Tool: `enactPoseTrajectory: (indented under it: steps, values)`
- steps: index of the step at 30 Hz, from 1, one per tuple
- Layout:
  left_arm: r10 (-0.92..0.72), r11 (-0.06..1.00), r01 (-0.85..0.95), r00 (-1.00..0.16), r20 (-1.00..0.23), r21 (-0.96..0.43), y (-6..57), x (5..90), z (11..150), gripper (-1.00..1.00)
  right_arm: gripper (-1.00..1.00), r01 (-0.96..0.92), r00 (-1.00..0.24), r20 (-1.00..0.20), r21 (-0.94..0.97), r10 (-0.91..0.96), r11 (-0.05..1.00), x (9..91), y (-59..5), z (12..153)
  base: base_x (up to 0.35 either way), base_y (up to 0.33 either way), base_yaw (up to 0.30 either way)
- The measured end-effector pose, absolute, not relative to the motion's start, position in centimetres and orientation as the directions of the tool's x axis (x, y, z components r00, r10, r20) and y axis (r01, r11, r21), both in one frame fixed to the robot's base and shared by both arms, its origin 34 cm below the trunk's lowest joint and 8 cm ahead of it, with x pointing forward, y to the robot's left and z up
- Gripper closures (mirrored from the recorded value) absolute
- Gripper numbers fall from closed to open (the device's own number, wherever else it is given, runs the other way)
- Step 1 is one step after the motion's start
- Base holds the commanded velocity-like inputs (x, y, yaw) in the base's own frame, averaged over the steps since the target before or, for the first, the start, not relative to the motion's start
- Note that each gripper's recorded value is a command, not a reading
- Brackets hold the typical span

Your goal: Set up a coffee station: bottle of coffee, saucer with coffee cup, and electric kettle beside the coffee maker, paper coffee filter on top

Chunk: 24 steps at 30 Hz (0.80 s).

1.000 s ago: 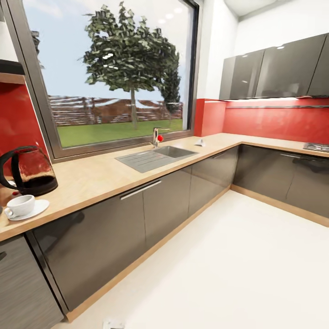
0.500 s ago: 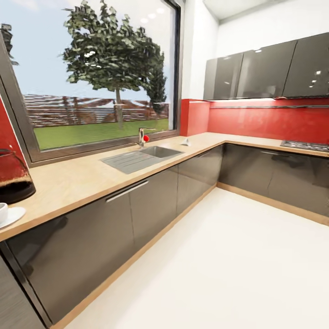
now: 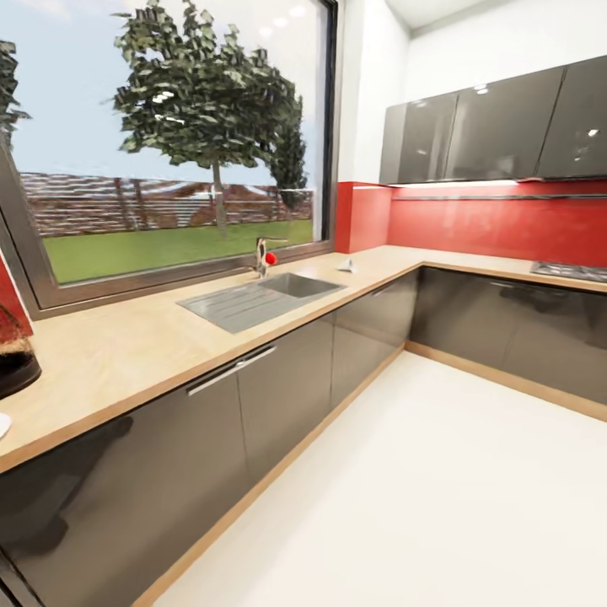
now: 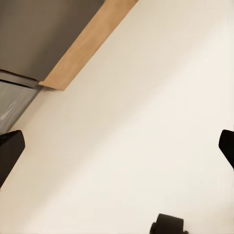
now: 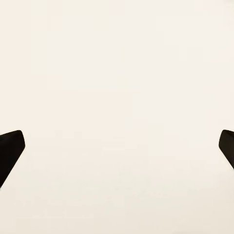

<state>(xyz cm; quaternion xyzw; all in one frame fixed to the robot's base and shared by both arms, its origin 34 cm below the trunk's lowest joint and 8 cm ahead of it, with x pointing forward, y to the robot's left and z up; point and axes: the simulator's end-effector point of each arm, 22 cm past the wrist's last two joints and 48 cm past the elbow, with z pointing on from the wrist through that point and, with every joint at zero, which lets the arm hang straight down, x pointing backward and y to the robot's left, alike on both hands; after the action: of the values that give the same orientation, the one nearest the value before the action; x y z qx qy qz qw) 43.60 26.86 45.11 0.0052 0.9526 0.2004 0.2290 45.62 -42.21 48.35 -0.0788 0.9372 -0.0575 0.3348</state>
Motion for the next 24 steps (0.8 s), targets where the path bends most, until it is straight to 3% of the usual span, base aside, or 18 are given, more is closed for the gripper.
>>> enactPoseTrajectory:
  steps: [16, 24]
  values:
    - [0.102, 0.923, -0.077, -0.896, -0.433, 0.378, 26.5, 43.5, 45.0, -1.0, -1.0, -0.111, -0.763, -0.619, -0.159, -0.187, 0.981, 45.6, -42.0, 48.3, 0.266, -0.197, 0.0]
    - [0.101, 0.951, -0.04, -0.898, -0.429, 0.307, 24.7, 43.4, 44.3, -1.0, -1.0, -0.116, -0.763, -0.618, -0.158, -0.189, 0.981, 45.7, -41.9, 48.3, 0.257, -0.213, 0.0]
